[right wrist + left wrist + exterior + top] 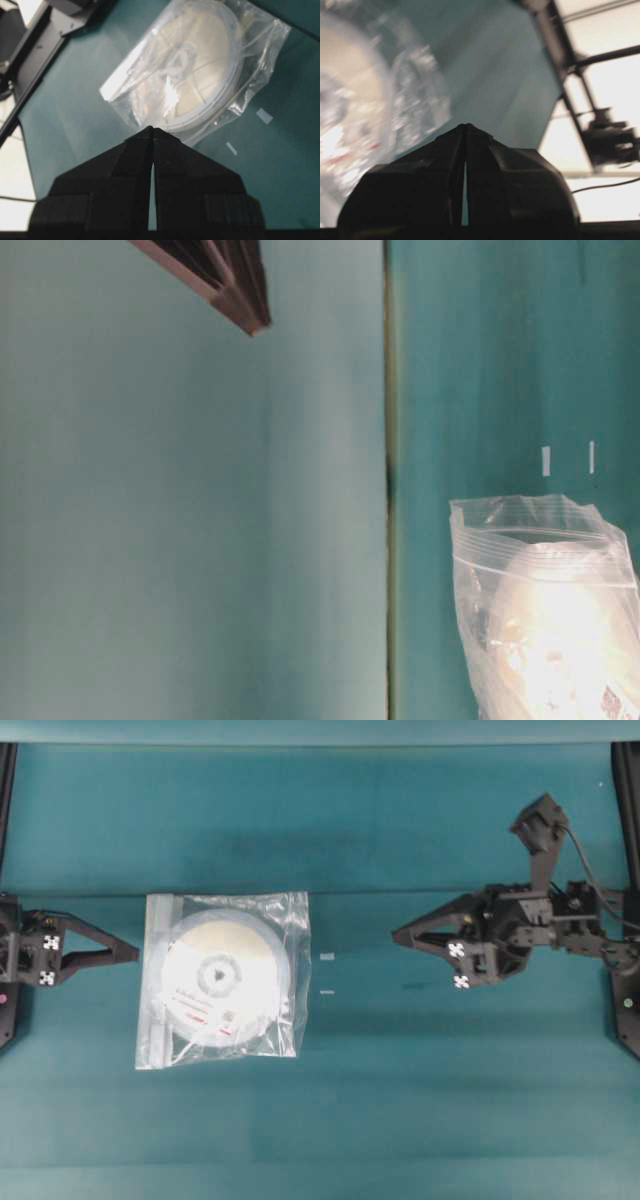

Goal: Take out the reel from the clear zip bag.
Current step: 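Move the left gripper to the bag's left edge and pinch it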

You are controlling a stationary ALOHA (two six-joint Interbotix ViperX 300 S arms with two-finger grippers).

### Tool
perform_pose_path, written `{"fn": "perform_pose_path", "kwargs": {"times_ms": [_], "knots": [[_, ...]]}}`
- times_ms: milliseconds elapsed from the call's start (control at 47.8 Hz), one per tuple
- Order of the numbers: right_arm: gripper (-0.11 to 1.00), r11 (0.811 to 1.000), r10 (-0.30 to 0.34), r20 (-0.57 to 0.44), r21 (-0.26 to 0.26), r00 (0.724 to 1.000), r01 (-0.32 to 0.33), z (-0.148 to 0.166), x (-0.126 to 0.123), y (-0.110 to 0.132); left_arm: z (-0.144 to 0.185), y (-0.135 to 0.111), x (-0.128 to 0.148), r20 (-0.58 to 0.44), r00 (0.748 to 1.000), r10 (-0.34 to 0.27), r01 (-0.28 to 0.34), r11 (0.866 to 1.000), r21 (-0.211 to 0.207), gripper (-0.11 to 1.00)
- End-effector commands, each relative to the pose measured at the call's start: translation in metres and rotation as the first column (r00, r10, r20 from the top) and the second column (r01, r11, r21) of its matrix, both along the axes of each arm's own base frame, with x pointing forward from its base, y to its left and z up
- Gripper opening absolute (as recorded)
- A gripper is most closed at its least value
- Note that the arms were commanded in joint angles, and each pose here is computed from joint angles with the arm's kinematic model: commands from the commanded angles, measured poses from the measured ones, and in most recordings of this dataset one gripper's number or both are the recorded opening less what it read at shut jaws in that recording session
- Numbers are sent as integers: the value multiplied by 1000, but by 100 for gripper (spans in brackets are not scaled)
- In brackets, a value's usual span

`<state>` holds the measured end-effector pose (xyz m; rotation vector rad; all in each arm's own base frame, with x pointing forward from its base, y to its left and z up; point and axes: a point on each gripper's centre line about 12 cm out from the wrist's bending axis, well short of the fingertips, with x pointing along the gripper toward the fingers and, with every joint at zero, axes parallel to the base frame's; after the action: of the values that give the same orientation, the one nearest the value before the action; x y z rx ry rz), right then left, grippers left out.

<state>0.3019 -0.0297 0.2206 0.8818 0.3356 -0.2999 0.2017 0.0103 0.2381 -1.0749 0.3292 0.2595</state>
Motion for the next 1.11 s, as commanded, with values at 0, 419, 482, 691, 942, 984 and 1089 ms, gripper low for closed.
{"fn": "perform_pose_path", "kwargs": {"times_ms": [0, 419, 482, 691, 942, 984, 1089], "knots": [[4, 1000, -19, 26, 16, 999, 19, 9, 9, -4, -3, 0, -1, -11, 1000, -1, 1, 1000, -2, -1], [63, 997, -79, 20, 27, 997, 78, 4, 11, -20, -43, 5, -7, -199, 980, 27, -31, 999, -17, 35], [72, 995, -88, 8, 39, 996, 87, -1, 12, -20, -53, 7, -11, -251, 967, 42, -49, 999, -21, 55], [82, 992, -115, 7, 55, 993, 115, -9, 18, -23, -68, 8, -13, -328, 943, 56, -76, 996, -47, 98], [82, 991, -123, 12, 54, 992, 122, -12, 18, -24, -103, 9, -18, -433, 896, 97, -159, 981, -110, 95], [82, 991, -122, 12, 54, 992, 122, -11, 19, -24, -106, 10, -17, -425, 900, 98, -159, 981, -111, 95], [82, 991, -121, 6, 55, 993, 121, -12, 18, -24, -115, 10, -16, -418, 903, 103, -167, 979, -119, 95]]}}
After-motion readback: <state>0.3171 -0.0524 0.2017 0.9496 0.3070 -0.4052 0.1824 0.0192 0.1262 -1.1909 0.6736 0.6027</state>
